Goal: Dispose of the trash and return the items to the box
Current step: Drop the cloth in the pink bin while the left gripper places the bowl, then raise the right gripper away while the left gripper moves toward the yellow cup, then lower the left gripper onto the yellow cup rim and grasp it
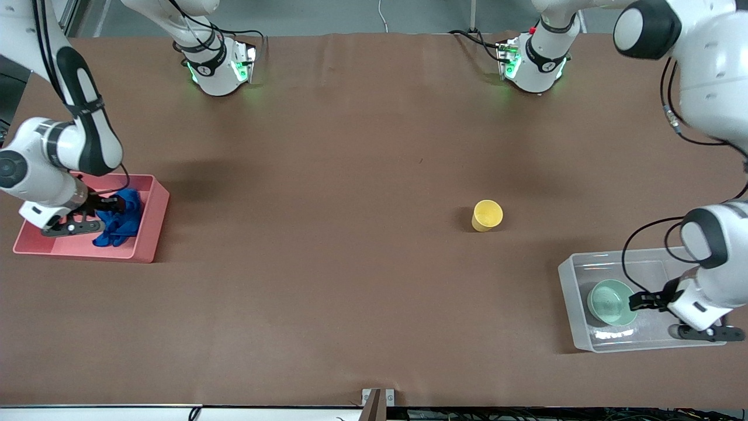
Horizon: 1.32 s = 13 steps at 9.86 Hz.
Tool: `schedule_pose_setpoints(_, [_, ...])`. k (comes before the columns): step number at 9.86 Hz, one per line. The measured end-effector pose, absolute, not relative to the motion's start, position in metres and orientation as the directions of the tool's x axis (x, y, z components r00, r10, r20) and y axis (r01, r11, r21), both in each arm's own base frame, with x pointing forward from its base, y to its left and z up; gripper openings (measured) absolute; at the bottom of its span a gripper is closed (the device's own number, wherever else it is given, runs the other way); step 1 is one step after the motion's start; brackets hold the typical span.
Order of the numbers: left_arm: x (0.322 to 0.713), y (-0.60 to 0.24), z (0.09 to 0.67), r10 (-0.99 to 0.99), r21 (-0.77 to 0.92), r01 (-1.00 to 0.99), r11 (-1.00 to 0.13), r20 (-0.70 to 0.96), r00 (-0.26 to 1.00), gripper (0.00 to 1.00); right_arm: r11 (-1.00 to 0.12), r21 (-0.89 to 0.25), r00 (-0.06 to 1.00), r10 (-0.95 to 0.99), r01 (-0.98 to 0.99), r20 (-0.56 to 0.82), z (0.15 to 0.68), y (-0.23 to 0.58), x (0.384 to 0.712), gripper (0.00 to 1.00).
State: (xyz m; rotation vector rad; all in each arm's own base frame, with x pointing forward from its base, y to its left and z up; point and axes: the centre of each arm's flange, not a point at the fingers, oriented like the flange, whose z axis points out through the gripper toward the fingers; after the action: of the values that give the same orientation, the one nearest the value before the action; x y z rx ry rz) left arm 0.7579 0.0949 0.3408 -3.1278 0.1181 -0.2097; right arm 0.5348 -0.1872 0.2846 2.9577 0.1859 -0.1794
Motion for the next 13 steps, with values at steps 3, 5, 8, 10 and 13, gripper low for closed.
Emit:
schedule_pose_setpoints(3, [0.707, 0.042, 0.479, -0.145, -0.009, -0.145, -0.989, 0.142, 0.979, 1.00, -0.977, 0.165, 0.991, -0.134, -0.135, 0.015, 0.424, -0.094, 0.559, 1.00])
schedule_pose_setpoints(5, [0.648, 0.005, 0.494, -0.187, -0.008, -0.187, -0.982, 0.097, 0.978, 1.00, -0.971, 0.069, 0.973, -0.229, -0.230, 0.019, 0.504, -0.060, 0.556, 1.00])
schedule_pose_setpoints(8, [0.579, -0.034, 0.454, -0.219, 0.013, -0.221, -0.975, 0.079, 0.972, 1.00, -0.962, 0.037, 0.962, -0.272, -0.272, 0.014, 0.615, -0.070, 0.545, 1.00])
schedule_pose_setpoints(10, [0.556, -0.075, 0.410, -0.217, 0.026, -0.220, -0.975, 0.075, 0.973, 1.00, -0.959, 0.032, 0.959, -0.280, -0.281, 0.045, 0.669, -0.074, 0.536, 1.00])
schedule_pose_setpoints(13, [0.531, -0.121, 0.349, -0.207, 0.047, -0.210, -0.977, 0.070, 0.976, 1.00, -0.980, 0.038, 0.981, -0.193, -0.193, 0.012, 0.675, -0.075, 0.534, 1.00])
